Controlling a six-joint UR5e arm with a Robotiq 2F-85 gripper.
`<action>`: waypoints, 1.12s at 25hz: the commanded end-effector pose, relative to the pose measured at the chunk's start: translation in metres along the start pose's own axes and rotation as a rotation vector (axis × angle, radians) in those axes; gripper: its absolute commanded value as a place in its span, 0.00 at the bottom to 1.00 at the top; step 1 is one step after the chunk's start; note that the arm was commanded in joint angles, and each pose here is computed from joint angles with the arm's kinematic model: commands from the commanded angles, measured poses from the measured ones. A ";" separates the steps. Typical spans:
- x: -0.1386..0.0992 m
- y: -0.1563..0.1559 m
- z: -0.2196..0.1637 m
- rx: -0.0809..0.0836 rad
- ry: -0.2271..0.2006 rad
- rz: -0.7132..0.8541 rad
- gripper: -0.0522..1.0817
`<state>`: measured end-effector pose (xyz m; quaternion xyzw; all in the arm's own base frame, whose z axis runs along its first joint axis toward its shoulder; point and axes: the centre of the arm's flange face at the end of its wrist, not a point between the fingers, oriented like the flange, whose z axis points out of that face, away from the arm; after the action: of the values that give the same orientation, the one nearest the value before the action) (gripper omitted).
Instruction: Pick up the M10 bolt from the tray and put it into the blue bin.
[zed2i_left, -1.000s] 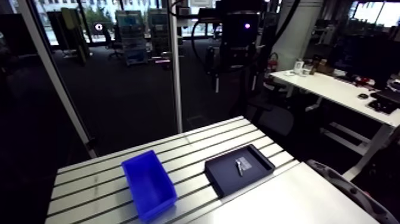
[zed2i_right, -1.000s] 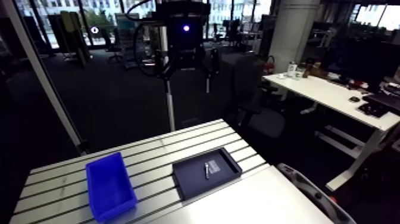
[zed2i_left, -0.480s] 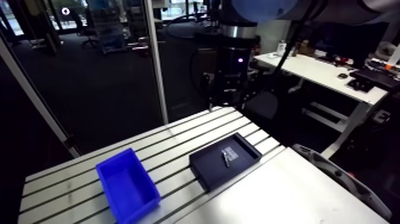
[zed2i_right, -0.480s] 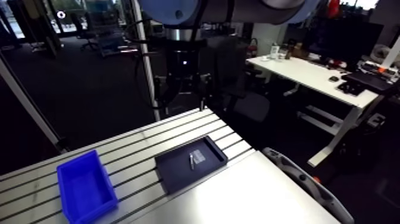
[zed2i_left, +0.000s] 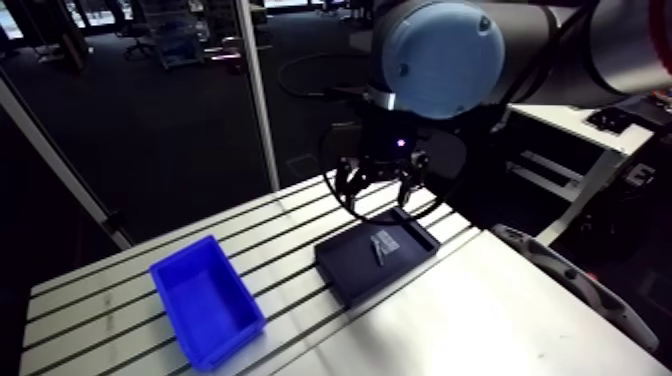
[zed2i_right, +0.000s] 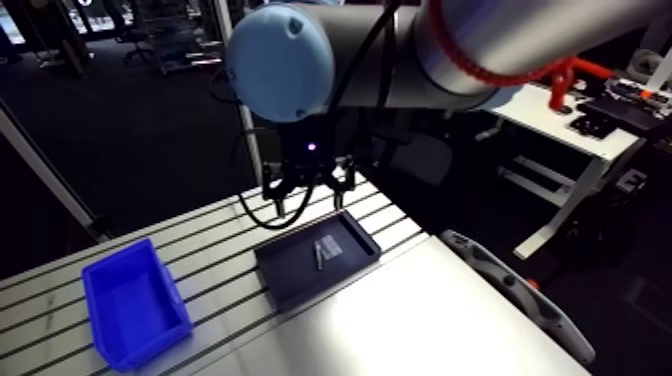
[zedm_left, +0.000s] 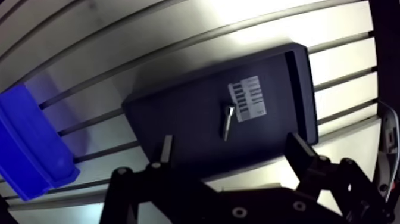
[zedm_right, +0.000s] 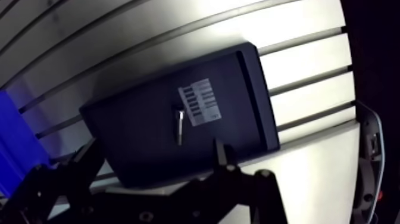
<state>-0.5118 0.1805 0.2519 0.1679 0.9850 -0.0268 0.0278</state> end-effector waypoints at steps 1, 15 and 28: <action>-0.010 0.001 -0.003 -0.022 -0.039 0.003 0.06; -0.020 -0.001 0.038 -0.020 -0.076 0.019 0.06; -0.025 0.003 0.055 -0.070 -0.069 0.067 0.06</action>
<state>-0.4867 0.1696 0.2040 0.1937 0.9787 -0.0116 0.0674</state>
